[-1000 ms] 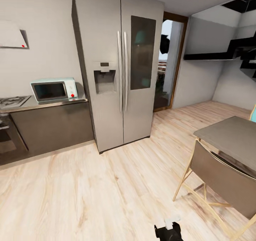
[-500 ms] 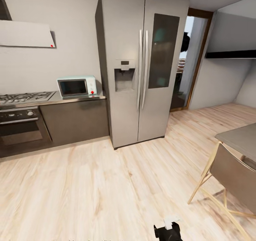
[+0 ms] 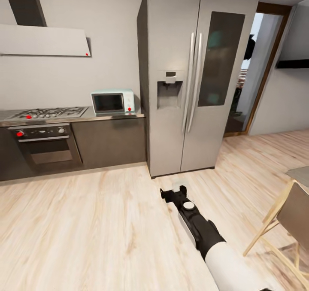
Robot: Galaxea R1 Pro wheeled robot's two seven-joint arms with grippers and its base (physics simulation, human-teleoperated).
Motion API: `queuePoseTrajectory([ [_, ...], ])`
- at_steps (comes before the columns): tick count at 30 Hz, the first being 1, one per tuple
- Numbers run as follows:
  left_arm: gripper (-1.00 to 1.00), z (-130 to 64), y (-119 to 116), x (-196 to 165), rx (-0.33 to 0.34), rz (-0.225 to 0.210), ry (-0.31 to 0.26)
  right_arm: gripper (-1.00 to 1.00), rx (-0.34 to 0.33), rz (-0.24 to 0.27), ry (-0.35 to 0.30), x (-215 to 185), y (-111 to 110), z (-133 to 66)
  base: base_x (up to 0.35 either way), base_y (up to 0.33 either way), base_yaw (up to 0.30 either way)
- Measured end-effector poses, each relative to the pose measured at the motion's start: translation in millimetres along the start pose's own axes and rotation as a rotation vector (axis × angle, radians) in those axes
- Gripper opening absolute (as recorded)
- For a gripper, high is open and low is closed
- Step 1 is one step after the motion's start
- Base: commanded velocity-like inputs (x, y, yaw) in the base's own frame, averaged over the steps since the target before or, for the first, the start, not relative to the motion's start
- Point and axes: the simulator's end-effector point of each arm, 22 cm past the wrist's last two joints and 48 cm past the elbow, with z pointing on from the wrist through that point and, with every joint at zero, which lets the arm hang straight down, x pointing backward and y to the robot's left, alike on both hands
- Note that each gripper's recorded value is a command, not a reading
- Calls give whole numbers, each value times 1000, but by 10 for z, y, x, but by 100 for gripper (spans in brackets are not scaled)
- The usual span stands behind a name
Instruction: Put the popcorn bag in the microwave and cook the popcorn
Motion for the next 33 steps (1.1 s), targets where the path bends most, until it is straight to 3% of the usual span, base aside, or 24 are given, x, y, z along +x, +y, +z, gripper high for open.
queuePoseTrajectory([
  [7,100,2,-10,20,1,1,5,100,-44,7,-84,-498,277,-454,0,0,252],
  [12,100,3,-9,37,1,1,9,100,-41,24,-121,-635,256,-801,0,0,252],
  [23,100,4,3,59,-1,0,15,100,-27,26,-136,-689,187,-865,215,0,243],
  [27,100,6,9,77,-3,-1,20,100,-24,49,-181,-774,197,-1082,343,18,166],
  [33,100,7,13,103,-4,-2,26,100,-15,50,-182,-710,140,-1116,344,80,58],
])
